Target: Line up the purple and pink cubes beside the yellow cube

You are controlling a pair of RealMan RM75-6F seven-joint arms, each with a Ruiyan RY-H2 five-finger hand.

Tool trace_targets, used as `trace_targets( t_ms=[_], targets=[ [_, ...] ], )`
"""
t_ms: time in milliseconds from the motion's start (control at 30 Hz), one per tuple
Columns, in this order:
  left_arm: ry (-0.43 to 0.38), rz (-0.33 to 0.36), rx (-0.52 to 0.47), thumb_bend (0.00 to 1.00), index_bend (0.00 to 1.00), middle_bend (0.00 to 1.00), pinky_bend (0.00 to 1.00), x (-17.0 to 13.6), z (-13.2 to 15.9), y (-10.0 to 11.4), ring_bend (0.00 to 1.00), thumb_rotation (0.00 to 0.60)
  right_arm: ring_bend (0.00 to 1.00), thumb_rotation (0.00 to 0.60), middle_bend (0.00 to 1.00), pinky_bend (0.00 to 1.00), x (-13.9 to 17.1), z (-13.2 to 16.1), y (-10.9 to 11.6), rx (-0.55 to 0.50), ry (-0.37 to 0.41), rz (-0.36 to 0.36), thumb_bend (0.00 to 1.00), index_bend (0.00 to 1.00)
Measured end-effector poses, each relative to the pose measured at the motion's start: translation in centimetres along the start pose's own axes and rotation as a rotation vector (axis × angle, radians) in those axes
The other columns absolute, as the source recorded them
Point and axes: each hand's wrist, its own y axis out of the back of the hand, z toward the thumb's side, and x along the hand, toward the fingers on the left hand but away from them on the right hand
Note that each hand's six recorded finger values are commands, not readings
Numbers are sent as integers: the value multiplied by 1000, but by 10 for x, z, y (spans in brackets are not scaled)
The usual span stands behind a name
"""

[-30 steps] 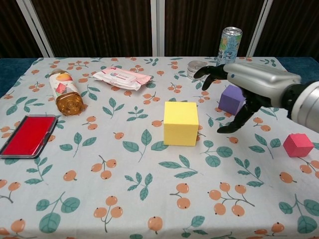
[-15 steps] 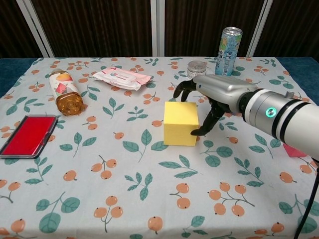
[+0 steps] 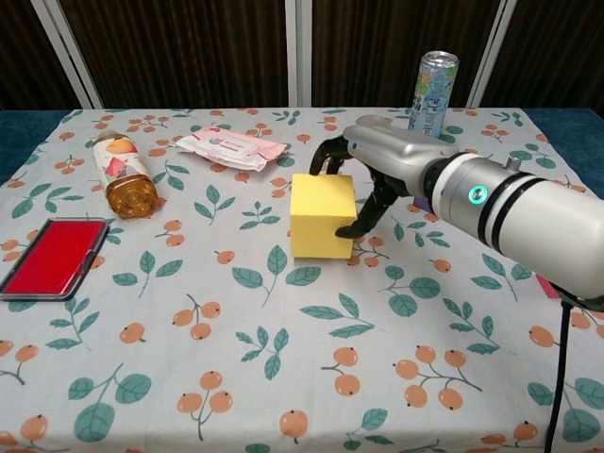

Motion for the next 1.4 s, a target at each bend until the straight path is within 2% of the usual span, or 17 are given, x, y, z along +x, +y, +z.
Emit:
trace_targets(
  t_ms=[233,333,433,600,700,800,900,1100,1200,1400],
  targets=[
    [5,-5,1,0,218,235,227,-2,-1,0,183,600,102,600,304,138,-24,7,4,-1,-13,-10,156,379],
    [10,-5,2,0,218,236,227,-3,-3,0,183,600,88,600,280,139,-33,11,0,11,-25,-6,156,340],
    [13,-7,3,0,218,236,227,-4,-4,0,183,600,50,600,227,111,-39,12,-6,24,-36,13,137,248],
    [18,-1,1,0,218,235,227,-5,-5,1,183,600,0,600,104,29,-38,9,-12,53,-52,44,30,59],
    [15,11,1,0,218,235,227,-4,-5,2,183,600,0,600,73,14,-34,9,-6,53,-51,37,28,10],
    [7,18,0,0,218,235,227,-3,-3,3,183,600,0,600,71,12,-25,5,7,51,-48,15,28,7],
    [-1,22,-1,0,218,236,227,-2,-1,4,183,600,0,600,108,12,-15,-12,26,78,-62,-11,34,21],
    [-5,19,1,0,218,235,227,-2,2,3,183,600,0,600,169,11,11,-73,64,214,-136,-37,84,184],
    [-10,20,-2,0,218,235,227,-1,5,3,183,600,0,600,170,11,21,-99,67,284,-161,0,88,206],
    [-3,18,4,0,218,235,227,-2,6,3,183,600,0,600,170,12,24,-128,60,402,-177,61,92,207]
  ],
)
